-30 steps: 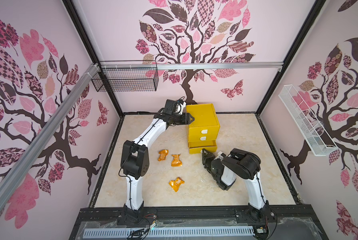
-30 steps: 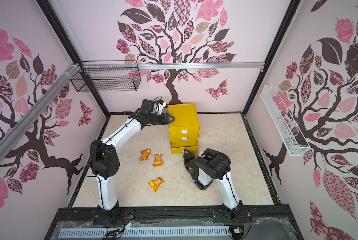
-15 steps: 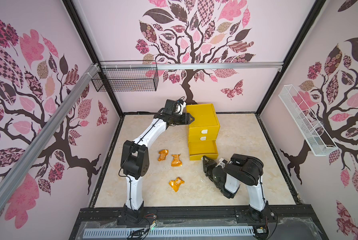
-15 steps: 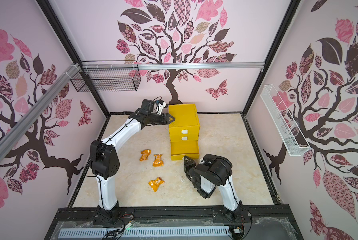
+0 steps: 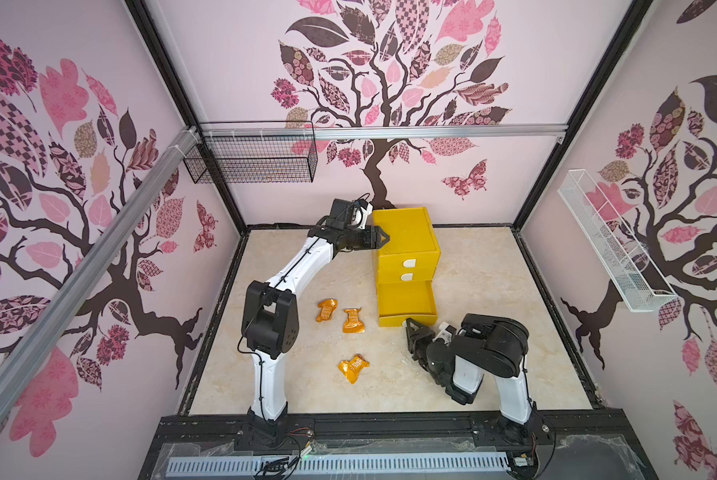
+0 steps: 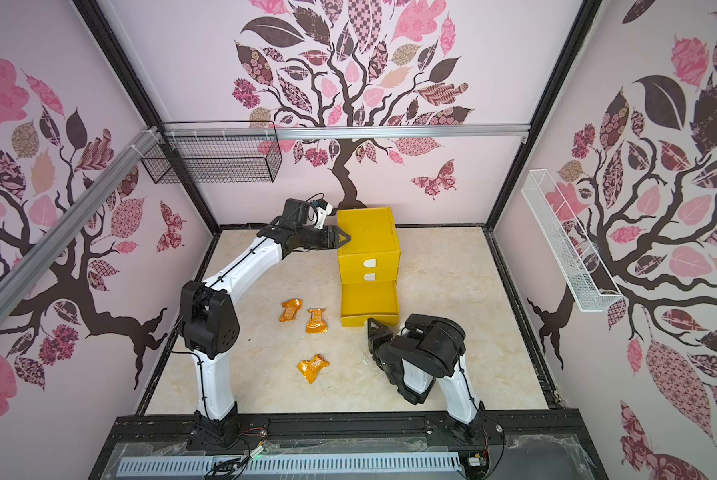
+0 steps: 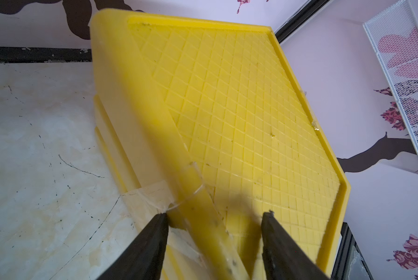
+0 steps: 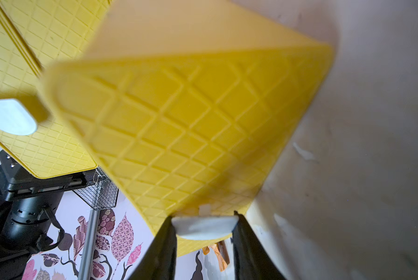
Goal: Place the cookies into the drawer by color
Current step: Open the drawer in the storage box, then pick up the cookie at the center of the board.
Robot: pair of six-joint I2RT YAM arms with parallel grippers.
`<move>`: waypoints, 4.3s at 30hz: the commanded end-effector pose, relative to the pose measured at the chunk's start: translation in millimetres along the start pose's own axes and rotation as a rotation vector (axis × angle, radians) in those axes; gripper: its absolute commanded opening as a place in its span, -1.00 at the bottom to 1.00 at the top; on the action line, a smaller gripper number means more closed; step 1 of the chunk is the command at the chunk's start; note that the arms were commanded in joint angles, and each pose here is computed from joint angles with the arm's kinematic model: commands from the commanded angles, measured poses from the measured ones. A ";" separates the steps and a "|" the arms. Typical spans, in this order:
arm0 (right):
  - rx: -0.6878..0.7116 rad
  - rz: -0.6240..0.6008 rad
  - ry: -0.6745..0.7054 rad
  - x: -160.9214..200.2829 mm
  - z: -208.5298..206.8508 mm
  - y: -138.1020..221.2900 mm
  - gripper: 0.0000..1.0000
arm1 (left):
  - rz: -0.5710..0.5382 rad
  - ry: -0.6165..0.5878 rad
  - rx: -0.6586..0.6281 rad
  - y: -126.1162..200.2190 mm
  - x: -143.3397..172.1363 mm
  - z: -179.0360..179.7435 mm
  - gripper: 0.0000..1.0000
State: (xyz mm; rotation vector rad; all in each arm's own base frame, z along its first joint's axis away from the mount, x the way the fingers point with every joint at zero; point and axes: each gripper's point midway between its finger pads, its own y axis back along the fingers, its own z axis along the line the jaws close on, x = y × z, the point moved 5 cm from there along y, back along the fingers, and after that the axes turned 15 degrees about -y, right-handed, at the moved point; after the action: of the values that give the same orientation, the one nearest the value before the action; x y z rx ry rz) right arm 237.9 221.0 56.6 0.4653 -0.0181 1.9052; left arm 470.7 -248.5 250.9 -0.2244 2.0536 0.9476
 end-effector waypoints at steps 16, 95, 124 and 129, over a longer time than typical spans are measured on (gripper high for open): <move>0.145 -0.041 0.334 -13.0 15.9 40.1 0.34 | 0.069 -0.010 -0.014 16.5 20.2 -18.6 0.69; -0.090 0.274 1.672 -0.6 163.6 177.6 0.99 | 0.532 -0.047 -0.473 75.9 227.4 80.2 0.64; -0.098 0.237 1.662 -6.3 167.8 178.5 0.99 | 0.577 -0.024 -0.450 69.2 240.6 82.3 -0.29; -0.098 0.241 1.662 -6.4 167.9 178.6 0.99 | 0.518 -0.092 -0.430 74.8 223.5 71.5 -0.37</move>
State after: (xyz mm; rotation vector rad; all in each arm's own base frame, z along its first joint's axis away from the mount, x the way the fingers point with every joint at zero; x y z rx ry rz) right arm 131.8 109.1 241.8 -1.2848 0.9626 1.9802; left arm 336.9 -102.0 77.0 0.1633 1.8731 1.7509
